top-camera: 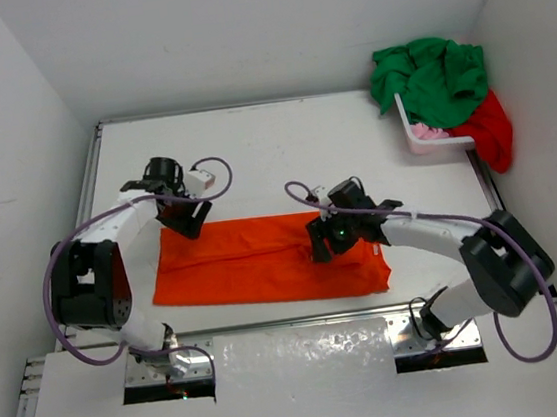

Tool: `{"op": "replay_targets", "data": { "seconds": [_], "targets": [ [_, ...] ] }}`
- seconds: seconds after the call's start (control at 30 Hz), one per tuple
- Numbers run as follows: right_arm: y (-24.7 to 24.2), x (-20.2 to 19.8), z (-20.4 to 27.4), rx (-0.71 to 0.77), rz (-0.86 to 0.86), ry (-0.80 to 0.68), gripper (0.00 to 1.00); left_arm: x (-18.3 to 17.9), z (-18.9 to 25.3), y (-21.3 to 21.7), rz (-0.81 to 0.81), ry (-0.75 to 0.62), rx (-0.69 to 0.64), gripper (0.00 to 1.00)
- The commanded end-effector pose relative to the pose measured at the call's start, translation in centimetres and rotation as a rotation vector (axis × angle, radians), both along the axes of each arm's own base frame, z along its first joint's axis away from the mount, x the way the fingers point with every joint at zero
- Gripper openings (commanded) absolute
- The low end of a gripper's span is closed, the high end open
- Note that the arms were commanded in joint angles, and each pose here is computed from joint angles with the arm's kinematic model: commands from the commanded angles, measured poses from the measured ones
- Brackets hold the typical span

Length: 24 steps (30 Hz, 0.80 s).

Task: Fold and stack the t-shirts
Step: Fold the other side of the tshirt into a rectangle

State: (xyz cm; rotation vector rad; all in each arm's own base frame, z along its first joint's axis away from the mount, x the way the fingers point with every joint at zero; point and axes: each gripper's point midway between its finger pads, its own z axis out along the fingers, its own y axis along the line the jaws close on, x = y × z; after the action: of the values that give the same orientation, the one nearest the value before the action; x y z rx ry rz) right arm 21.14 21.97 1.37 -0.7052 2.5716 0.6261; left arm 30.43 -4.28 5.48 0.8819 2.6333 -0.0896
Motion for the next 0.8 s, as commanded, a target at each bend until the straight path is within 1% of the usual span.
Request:
{"op": "replay_targets", "data": {
  "seconds": [0.0,0.03,0.07,0.1,0.13,0.17,0.2,0.23,0.27,0.33,0.4,0.43,0.47,0.5,0.53,0.6,0.63,0.67,0.7,0.73,0.77],
  "targets": [
    [0.1,3.0,5.9,0.145,-0.054,-0.126,0.63,2.9,3.5,2.3,0.108,-0.128,-0.056,0.64],
    [-1.5,4.5,6.8,0.173,-0.149,-0.131,0.63,3.9,4.2,3.0,0.141,-0.159,-0.063,0.65],
    [-2.5,5.4,8.0,0.199,-0.204,-0.159,0.63,4.3,4.5,4.9,0.199,-0.171,-0.056,0.65],
    [-3.5,6.1,8.5,0.205,-0.260,-0.165,0.61,4.7,4.6,6.0,0.232,-0.186,-0.024,0.66],
    [-5.7,7.1,8.3,0.167,-0.362,-0.167,0.57,5.3,4.6,6.7,0.251,-0.201,-0.006,0.67],
    [-6.8,7.3,8.1,0.130,-0.408,-0.164,0.55,5.5,4.5,7.5,0.268,-0.202,0.014,0.68],
    [-8.3,6.4,7.0,0.058,-0.450,-0.114,0.54,5.5,4.2,8.1,0.281,-0.201,0.041,0.68],
    [-9.8,6.5,6.6,-0.009,-0.508,-0.115,0.53,5.8,3.5,8.5,0.289,-0.192,0.052,0.69],
    [-10.5,5.8,5.9,-0.043,-0.524,-0.087,0.53,5.8,3.1,8.9,0.306,-0.182,0.059,0.69],
    [-11.3,3.8,4.4,-0.080,-0.547,-0.028,0.54,5.8,1.7,9.5,0.328,-0.154,0.066,0.69],
    [-11.5,2.5,3.4,-0.071,-0.570,-0.009,0.51,5.6,1.0,9.6,0.338,-0.139,0.059,0.68],
    [-11.1,2.6,3.9,-0.030,-0.563,-0.033,0.46,5.7,1.1,9.6,0.339,-0.149,0.053,0.67],
    [-10.6,2.9,4.3,0.008,-0.550,-0.056,0.27,5.7,1.3,9.3,0.334,-0.154,0.041,0.67],
    [-9.7,3.8,5.1,0.062,-0.525,-0.105,0.16,5.9,2.0,8.2,0.304,-0.167,-0.018,0.66],
    [-9.2,3.9,5.6,0.092,-0.504,-0.120,0.09,5.8,3.4,7.2,0.276,-0.188,-0.060,0.65],
    [-9.0,3.8,6.0,0.098,-0.504,-0.115,0.00,6.1,6.3,2.8,0.143,-0.231,-0.189,0.64],
    [-9.4,3.9,6.0,0.088,-0.534,-0.109,0.00,5.9,8.4,0.9,0.070,-0.286,-0.202,0.64],
    [-10.0,3.8,5.5,0.064,-0.560,-0.102,0.00,5.0,9.3,-4.2,-0.088,-0.304,-0.219,0.64],
    [-10.1,3.2,4.6,0.062,-0.578,-0.072,0.00,4.3,9.7,-6.5,-0.165,-0.322,-0.218,0.64],
    [-10.2,3.0,4.1,0.067,-0.586,-0.049,0.00,3.9,10.9,-9.2,-0.243,-0.368,-0.240,0.66],
    [-9.9,2.7,3.3,0.071,-0.578,-0.019,0.00,2.3,11.1,-13.4,-0.348,-0.361,-0.278,0.66]
  ]
}}
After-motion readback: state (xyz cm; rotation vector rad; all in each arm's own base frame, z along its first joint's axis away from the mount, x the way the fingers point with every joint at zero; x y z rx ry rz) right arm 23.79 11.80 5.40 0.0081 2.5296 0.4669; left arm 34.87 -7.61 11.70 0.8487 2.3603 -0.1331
